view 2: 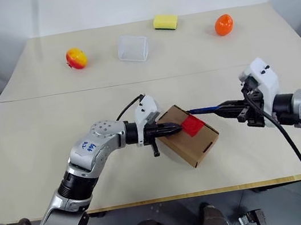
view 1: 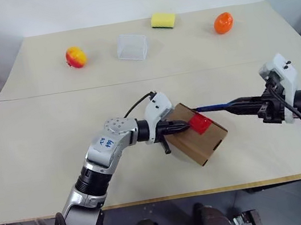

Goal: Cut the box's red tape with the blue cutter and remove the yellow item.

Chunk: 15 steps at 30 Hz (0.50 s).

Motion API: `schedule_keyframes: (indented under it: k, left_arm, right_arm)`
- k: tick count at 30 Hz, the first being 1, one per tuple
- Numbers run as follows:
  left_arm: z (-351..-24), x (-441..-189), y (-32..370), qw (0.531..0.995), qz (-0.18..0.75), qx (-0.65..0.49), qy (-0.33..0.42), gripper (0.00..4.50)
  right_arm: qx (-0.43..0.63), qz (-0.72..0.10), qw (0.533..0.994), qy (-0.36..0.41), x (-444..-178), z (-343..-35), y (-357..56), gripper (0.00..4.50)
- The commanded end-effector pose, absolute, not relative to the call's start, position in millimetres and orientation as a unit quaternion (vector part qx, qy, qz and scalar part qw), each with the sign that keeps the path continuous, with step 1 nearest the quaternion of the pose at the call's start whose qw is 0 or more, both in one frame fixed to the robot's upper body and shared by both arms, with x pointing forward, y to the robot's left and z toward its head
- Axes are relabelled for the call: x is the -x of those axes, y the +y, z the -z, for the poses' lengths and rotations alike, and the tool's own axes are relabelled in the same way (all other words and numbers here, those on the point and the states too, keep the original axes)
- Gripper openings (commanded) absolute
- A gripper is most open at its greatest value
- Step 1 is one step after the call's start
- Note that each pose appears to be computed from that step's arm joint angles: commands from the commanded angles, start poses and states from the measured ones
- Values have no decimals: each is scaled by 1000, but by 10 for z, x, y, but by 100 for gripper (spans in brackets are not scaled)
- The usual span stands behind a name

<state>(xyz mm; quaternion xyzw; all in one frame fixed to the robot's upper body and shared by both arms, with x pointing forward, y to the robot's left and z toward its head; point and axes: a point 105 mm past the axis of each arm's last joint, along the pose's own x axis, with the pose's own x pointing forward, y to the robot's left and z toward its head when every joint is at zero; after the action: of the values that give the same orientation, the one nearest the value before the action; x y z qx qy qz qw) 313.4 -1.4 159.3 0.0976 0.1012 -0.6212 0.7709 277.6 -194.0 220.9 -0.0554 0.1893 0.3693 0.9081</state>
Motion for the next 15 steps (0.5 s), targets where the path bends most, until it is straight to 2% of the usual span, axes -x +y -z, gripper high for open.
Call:
schedule_keyframes:
  k: [1, 15]
  left_arm:
    - [-1535, -3085, -33, 766, 626, -99, 110, 0]
    - [-1535, -3081, -36, 766, 626, -101, 110, 0]
  right_arm:
    - [63, -379, 911, 148, -2763, -2428, -1899, 15]
    - [70, -375, 907, 181, -2725, -2255, -1910, 15]
